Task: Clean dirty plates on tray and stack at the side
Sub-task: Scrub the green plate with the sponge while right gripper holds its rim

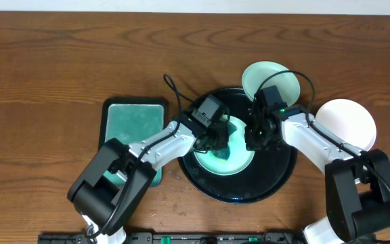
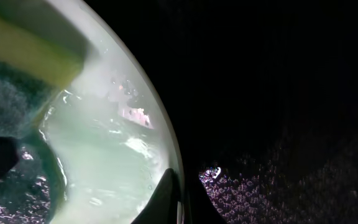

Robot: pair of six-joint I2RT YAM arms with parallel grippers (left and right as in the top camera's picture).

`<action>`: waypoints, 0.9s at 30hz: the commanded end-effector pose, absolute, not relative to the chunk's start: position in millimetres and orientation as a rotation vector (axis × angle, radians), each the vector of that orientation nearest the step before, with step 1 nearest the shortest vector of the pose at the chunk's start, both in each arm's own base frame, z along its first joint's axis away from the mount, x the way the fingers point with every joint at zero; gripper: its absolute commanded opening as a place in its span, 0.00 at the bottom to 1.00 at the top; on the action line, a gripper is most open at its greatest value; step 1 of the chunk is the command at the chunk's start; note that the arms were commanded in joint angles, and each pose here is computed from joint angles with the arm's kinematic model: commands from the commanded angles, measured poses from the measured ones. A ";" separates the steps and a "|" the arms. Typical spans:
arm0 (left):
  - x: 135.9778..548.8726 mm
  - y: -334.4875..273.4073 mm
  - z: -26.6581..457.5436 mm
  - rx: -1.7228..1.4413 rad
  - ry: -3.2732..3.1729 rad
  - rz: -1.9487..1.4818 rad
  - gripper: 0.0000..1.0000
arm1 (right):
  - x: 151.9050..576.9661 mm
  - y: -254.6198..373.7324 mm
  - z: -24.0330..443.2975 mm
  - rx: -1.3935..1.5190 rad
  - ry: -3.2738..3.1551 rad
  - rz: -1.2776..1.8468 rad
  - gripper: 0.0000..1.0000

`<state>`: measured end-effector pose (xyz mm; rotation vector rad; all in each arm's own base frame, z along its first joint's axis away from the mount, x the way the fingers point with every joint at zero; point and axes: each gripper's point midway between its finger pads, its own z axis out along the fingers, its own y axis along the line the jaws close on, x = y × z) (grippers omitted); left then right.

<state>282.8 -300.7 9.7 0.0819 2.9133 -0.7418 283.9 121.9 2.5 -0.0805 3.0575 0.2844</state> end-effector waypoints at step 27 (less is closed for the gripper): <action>264.8 -304.0 -21.9 0.065 3.149 -0.720 0.08 | 261.6 132.0 -12.1 -0.132 3.139 0.310 0.01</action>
